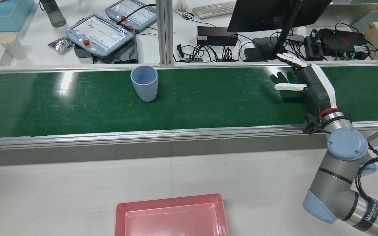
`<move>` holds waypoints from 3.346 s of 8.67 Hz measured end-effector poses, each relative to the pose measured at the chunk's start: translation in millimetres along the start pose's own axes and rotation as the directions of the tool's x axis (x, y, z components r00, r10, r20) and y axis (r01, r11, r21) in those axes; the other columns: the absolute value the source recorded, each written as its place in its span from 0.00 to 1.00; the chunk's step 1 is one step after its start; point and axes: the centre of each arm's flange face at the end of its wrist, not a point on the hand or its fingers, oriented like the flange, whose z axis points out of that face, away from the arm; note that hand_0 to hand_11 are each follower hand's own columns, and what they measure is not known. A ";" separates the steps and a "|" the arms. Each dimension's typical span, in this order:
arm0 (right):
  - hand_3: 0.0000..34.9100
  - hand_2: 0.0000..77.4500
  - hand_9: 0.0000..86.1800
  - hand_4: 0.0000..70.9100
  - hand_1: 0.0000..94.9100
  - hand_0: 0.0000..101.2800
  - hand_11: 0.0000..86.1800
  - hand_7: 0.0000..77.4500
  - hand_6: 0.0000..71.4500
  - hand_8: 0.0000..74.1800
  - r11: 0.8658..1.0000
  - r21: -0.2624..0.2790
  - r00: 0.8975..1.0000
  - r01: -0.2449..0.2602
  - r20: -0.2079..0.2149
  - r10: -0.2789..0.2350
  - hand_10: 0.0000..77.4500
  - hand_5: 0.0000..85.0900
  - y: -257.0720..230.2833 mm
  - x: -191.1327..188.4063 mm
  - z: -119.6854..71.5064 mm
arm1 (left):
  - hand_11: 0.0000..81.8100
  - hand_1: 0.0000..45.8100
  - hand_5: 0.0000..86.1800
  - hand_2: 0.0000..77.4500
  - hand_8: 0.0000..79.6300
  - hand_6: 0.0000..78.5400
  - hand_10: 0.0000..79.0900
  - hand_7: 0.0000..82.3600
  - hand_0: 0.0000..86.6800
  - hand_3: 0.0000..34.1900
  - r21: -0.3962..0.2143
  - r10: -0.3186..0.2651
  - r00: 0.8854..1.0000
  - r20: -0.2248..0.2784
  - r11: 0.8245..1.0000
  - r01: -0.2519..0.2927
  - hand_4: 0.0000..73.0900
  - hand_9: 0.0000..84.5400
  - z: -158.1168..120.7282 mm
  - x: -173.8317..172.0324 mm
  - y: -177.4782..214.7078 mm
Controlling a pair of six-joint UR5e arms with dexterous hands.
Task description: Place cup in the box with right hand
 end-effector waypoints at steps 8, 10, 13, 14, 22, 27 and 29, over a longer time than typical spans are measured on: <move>0.08 0.01 0.11 0.07 0.12 0.47 0.01 0.27 0.05 0.08 1.000 -0.009 1.000 -0.011 0.003 0.011 0.01 0.04 6.3 -1.8 -0.1 | 0.00 0.01 0.00 0.01 0.00 0.00 0.00 0.00 0.00 0.00 0.000 0.000 1.000 0.000 1.000 0.000 0.01 0.00 0.0 0.0 0.0; 0.08 0.01 0.11 0.07 0.12 0.47 0.01 0.27 0.05 0.08 1.000 -0.014 1.000 -0.014 -0.007 0.014 0.01 0.04 9.1 2.7 -2.5 | 0.00 0.01 0.00 0.01 0.00 0.00 0.00 0.00 0.00 0.00 0.000 0.000 1.000 0.000 1.000 0.000 0.01 0.00 0.0 0.0 0.0; 0.11 0.01 0.11 0.07 0.12 0.47 0.01 0.26 0.05 0.08 1.000 -0.020 1.000 -0.018 -0.020 0.018 0.01 0.04 12.8 9.2 -5.8 | 0.00 0.01 0.00 0.01 0.00 0.00 0.00 0.00 0.00 0.00 0.000 0.000 1.000 0.000 1.000 0.000 0.01 0.00 0.0 0.0 0.0; 0.15 0.01 0.10 0.06 0.12 0.47 0.01 0.26 0.05 0.07 1.000 -0.021 1.000 -0.020 -0.020 0.020 0.01 0.04 13.6 9.3 -6.2 | 0.00 0.01 0.00 0.01 0.00 0.00 0.00 0.00 0.00 0.00 0.000 0.000 1.000 0.000 1.000 0.000 0.01 0.00 0.0 0.0 -0.2; 0.11 0.01 0.11 0.12 0.12 0.47 0.01 0.27 0.06 0.07 1.000 -0.020 1.000 -0.016 -0.021 0.015 0.01 0.04 12.5 9.2 -6.8 | 0.00 0.01 0.00 0.01 0.00 0.00 0.00 0.00 0.00 0.00 0.001 0.000 1.000 0.000 1.000 0.000 0.01 0.00 0.0 0.0 -0.6; 0.05 0.01 0.11 0.15 0.12 0.47 0.01 0.30 0.06 0.07 1.000 -0.020 1.000 -0.012 -0.021 0.012 0.01 0.04 12.6 9.3 -5.9 | 0.00 0.01 0.01 0.01 0.00 0.00 0.00 0.00 0.00 0.00 0.000 0.000 1.000 0.000 1.000 0.000 0.01 0.00 0.0 0.0 -0.4; 0.05 0.01 0.11 0.15 0.11 0.47 0.01 0.30 0.07 0.07 1.000 -0.019 1.000 -0.009 -0.021 0.009 0.01 0.04 11.9 8.4 -5.5 | 0.00 0.01 0.01 0.01 0.00 0.00 0.00 0.00 0.00 0.00 0.001 0.000 1.000 0.000 1.000 0.000 0.01 0.00 0.0 0.0 -0.6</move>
